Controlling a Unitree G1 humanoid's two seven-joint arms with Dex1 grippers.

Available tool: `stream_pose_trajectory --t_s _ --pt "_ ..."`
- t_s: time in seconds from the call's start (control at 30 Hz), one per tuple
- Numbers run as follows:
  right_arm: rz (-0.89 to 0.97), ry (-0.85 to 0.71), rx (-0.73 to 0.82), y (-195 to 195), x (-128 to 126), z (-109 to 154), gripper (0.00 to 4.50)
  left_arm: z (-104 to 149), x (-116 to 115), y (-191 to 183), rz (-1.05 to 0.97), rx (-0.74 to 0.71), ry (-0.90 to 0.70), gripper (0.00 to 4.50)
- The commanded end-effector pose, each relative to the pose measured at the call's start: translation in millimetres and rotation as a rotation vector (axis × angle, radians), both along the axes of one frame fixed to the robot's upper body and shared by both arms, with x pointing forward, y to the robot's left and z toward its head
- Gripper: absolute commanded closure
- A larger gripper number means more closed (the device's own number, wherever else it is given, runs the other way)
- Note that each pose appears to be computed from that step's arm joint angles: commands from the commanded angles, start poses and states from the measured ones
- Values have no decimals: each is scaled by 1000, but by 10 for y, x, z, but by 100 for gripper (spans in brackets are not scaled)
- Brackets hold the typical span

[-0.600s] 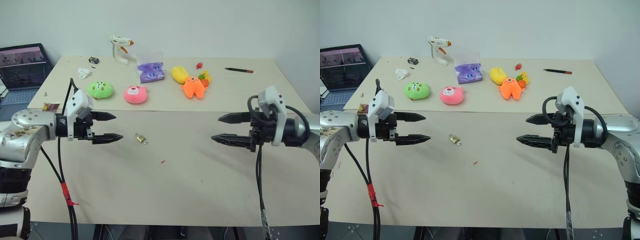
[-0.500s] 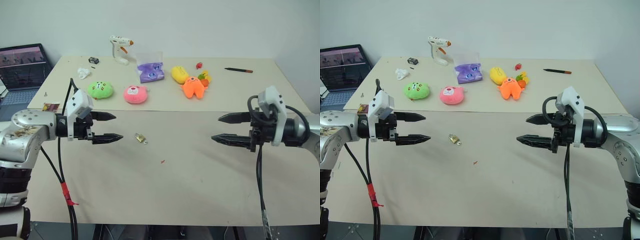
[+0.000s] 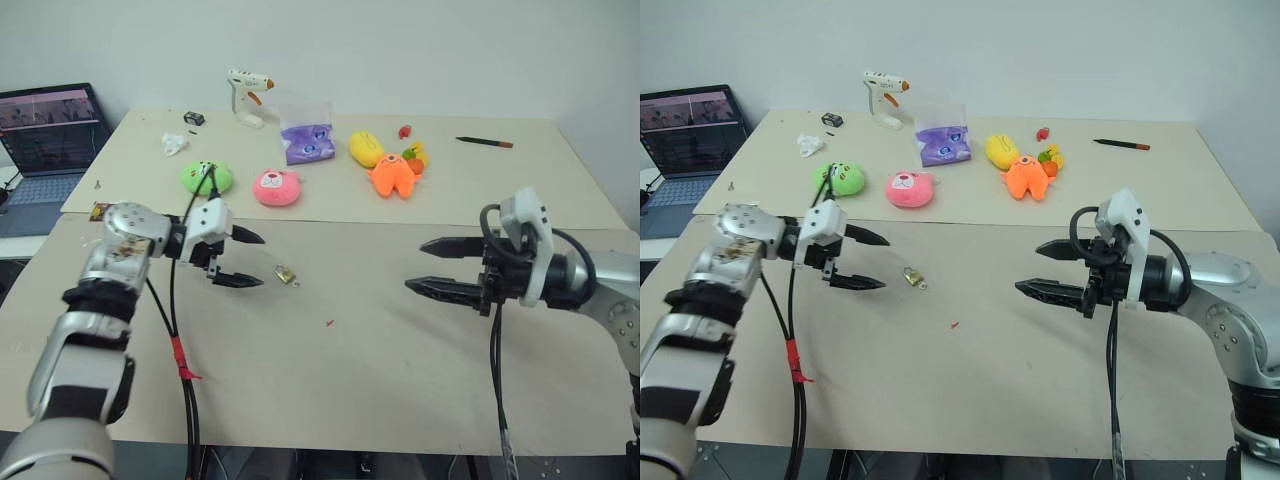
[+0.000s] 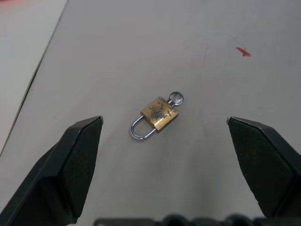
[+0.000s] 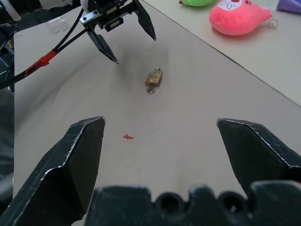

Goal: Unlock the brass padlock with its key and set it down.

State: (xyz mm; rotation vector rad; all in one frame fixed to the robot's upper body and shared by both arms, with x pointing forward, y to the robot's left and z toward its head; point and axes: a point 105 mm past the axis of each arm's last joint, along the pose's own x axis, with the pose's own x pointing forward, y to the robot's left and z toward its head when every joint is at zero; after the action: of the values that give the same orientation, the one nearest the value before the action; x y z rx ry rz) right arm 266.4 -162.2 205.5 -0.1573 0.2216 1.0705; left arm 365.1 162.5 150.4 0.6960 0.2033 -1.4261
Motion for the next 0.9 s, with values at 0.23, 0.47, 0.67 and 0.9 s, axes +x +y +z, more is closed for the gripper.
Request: stream_pose_trajectory --t_s 0.23,0.47,0.67,0.9 --pt "-113 -44 22 -100 -292 114 2 -140 114 -108 -118 262 -63 0" --pt "-153 -48 21 -103 -345 124 2 -306 151 -59 -70 363 -25 0" --pt "-173 -55 7 -141 -321 146 2 -338 148 -86 -18 295 60 0" --pt "-170 -65 2 -130 -262 148 2 -321 152 -115 16 216 97 0"
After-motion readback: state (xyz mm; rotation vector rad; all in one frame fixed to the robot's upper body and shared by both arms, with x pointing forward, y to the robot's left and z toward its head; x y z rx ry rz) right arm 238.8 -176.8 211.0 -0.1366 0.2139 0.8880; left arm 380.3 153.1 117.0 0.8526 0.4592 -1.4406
